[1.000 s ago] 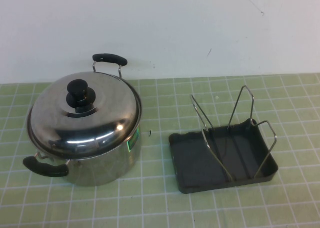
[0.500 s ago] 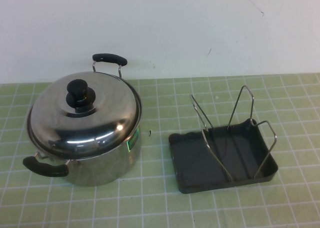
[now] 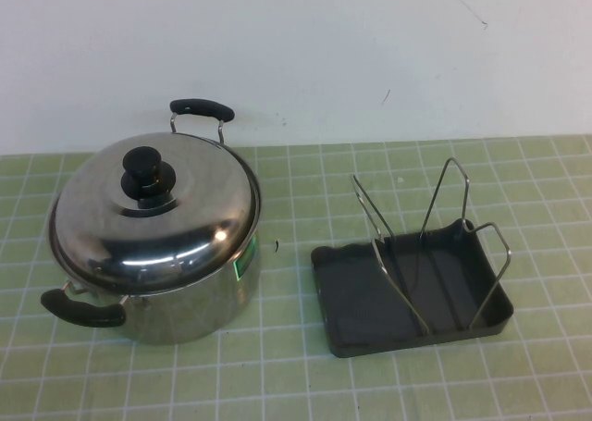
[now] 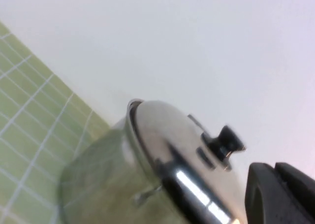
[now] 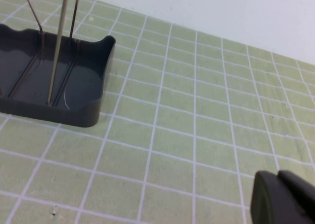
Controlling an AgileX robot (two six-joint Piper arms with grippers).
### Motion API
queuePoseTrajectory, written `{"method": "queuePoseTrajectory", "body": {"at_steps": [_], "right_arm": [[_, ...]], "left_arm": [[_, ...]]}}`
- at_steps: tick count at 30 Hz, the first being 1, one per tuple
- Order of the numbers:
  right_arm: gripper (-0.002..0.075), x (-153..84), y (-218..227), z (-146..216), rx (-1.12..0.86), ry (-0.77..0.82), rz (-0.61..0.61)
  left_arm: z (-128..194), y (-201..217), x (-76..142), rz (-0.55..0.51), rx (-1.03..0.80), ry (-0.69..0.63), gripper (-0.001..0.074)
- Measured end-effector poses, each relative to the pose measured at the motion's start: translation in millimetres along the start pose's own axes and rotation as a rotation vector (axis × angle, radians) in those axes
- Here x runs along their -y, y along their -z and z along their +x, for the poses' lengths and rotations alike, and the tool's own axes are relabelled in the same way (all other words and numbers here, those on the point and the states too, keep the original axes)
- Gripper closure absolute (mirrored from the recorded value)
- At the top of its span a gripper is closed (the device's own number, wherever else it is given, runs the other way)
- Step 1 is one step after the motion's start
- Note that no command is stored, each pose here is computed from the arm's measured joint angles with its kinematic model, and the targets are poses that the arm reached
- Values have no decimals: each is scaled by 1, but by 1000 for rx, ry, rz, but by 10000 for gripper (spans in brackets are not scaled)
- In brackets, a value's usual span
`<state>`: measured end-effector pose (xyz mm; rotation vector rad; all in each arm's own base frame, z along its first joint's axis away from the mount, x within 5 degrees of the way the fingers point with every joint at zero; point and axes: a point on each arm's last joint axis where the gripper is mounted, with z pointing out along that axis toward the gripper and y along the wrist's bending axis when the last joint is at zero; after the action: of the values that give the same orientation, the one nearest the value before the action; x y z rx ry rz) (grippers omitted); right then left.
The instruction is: Put pot lid on rack
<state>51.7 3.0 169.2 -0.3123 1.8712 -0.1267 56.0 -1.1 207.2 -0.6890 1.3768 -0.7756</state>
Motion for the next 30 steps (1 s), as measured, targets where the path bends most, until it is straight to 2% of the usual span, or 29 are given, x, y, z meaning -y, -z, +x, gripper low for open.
{"method": "queuePoseTrajectory", "body": {"at_steps": [1,3,6,9,15,18,20,22,28,30], "right_arm": [[727,0,0,0,0,0,0],[727,0,0,0,0,2,0],[727,0,0,0,0,2,0],[727,0,0,0,0,2,0],[727,0,0,0,0,2,0],[727,0,0,0,0,2,0],[727,0,0,0,0,2,0],[727,0,0,0,0,2,0],[727,0,0,0,0,2,0],[727,0,0,0,0,4,0]], "left_arm": [[0,0,0,-2,-4,-19,737],[1,1,5,-11,-67,-149,737],[-13,1,32,-6,-138,-390,737],[-30,-12,55,-19,-166,-562,737],[-52,-57,73,-76,-134,-746,729],[-52,-77,81,9,-67,-726,689],[-47,-89,90,118,-66,-767,638],[-40,-103,95,182,-113,-839,566],[-27,-149,97,225,-212,-852,282],[-21,-165,95,235,-239,-845,216]]}}
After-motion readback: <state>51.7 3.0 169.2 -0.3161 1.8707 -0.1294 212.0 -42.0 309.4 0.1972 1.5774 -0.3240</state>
